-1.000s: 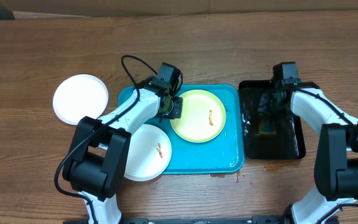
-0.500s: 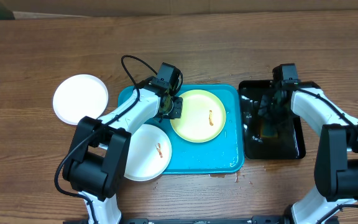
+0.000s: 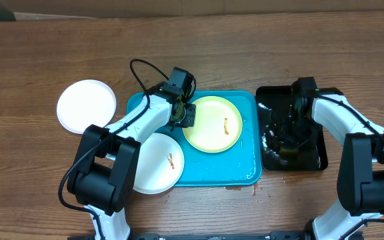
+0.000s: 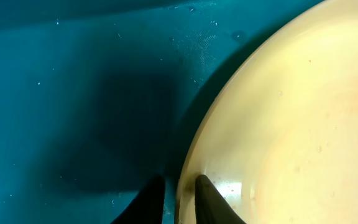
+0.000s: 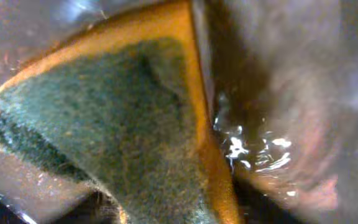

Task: Clean dirty plates on tray and stack at the side
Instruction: 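Dip and rub the held sponge in the water, right gripper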

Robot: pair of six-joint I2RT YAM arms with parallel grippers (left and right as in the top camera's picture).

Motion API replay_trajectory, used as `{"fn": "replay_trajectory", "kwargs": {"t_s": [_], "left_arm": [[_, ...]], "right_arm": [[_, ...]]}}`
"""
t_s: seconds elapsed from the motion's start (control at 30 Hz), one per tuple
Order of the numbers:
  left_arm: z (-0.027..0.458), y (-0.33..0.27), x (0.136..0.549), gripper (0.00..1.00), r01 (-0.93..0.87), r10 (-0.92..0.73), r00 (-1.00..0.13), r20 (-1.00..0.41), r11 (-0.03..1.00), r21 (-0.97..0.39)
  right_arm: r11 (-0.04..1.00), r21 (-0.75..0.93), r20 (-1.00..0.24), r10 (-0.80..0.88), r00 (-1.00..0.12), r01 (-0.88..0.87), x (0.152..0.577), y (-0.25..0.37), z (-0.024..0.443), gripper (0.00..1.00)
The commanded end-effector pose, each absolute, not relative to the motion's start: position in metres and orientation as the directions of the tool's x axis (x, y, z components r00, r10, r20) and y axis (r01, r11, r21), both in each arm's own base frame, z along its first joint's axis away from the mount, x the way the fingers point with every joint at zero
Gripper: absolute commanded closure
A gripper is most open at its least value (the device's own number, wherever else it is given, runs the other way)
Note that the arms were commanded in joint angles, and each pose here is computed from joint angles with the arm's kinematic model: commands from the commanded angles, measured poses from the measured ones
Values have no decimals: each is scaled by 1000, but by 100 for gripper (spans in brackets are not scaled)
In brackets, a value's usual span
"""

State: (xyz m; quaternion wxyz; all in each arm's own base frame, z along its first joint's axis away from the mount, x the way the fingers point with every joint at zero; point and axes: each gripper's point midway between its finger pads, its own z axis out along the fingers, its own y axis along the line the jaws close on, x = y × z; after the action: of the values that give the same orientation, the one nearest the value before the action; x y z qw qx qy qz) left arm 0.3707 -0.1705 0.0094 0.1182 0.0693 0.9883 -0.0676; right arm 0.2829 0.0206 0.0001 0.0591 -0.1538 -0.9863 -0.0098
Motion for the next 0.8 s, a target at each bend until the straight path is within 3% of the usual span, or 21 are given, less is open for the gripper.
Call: {"fn": "replay_trajectory", "kwargs": {"t_s": [0.0,0.17,0.27,0.33,0.47,0.77], "left_arm": [[3,-169,370,79,155,128,-965,-230,982,-106],[3,-169,370,78,155,128,-965,-230,982,-105],[3,-169,370,77,155,128,-965,-230,982,-105],[3,-169,370,77,155,128,-965,-230,982,-106],[3,-169,370,76,155,128,-965,-230,982,-105],[3,-169,370,75,155,128,-965,-230,982,-106]], "right_arm": [[952,3,154,301,-941,305,276,22,-13,5],[953,-16,90,303,-949,302,289,15,-15,6],[953,-11,80,303,-950,303,292,16,-15,20],[953,-10,75,303,-950,303,293,16,-15,21],[953,-6,65,303,-951,303,296,16,-15,33],[953,19,-1,302,-953,302,322,17,-2,33]]}}
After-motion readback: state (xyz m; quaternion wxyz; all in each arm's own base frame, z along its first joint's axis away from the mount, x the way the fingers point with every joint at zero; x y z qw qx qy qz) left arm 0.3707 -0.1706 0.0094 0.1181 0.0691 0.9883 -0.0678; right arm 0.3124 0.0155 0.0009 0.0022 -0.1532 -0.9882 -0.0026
